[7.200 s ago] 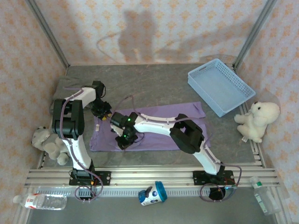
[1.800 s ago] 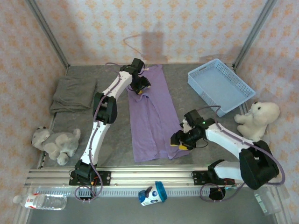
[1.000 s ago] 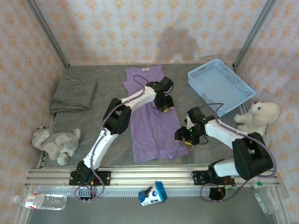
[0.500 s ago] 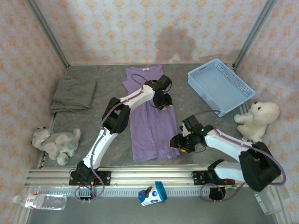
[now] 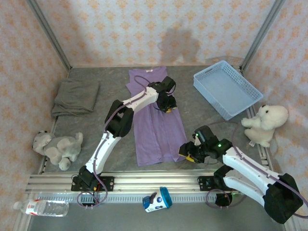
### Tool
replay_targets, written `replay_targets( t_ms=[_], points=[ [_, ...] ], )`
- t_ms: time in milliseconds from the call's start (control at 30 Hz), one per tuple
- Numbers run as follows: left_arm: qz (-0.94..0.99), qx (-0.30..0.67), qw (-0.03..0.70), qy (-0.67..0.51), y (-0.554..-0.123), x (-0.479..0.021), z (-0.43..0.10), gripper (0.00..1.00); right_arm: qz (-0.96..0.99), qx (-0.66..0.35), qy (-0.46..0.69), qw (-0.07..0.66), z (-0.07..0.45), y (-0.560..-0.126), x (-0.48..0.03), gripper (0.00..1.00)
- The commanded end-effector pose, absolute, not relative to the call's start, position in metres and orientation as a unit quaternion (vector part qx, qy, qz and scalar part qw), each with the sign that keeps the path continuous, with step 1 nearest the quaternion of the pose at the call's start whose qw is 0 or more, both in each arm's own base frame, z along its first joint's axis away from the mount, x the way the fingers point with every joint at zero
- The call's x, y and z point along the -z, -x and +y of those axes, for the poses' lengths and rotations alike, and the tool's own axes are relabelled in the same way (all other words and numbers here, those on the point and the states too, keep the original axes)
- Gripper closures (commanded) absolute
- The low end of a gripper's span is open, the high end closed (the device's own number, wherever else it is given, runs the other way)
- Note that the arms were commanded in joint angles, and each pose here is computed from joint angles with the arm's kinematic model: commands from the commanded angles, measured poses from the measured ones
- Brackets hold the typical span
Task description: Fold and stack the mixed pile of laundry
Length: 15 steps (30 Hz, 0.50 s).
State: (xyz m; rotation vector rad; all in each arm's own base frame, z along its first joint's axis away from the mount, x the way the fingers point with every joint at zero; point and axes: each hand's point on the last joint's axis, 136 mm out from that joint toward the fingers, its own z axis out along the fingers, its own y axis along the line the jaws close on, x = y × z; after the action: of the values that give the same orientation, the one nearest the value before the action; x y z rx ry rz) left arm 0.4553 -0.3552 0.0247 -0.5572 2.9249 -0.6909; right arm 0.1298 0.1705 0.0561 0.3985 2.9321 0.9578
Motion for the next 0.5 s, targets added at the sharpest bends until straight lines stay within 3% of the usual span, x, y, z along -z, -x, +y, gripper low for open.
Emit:
replay_targets(
  t_ms=[0,100,233,467],
  points=[
    [0.971,0.120,-0.001,0.205,-0.436,0.038,-0.311,0.70,0.961,-0.242,-0.123,0.054,0.156,-0.150,-0.063,0.49],
    [0.973,0.113,-0.002,0.200,-0.433,0.038,-0.308,0.70,0.972,-0.189,-0.117,0.070,0.149,-0.169,-0.072,0.60],
    [0.974,0.107,-0.007,0.199,-0.430,0.040,-0.304,0.70,0.983,-0.132,-0.090,0.090,0.141,-0.189,-0.076,0.63],
    [0.973,0.111,-0.006,0.204,-0.431,0.041,-0.305,0.70,0.994,-0.072,-0.080,0.034,0.136,-0.186,-0.037,0.68]
  ],
)
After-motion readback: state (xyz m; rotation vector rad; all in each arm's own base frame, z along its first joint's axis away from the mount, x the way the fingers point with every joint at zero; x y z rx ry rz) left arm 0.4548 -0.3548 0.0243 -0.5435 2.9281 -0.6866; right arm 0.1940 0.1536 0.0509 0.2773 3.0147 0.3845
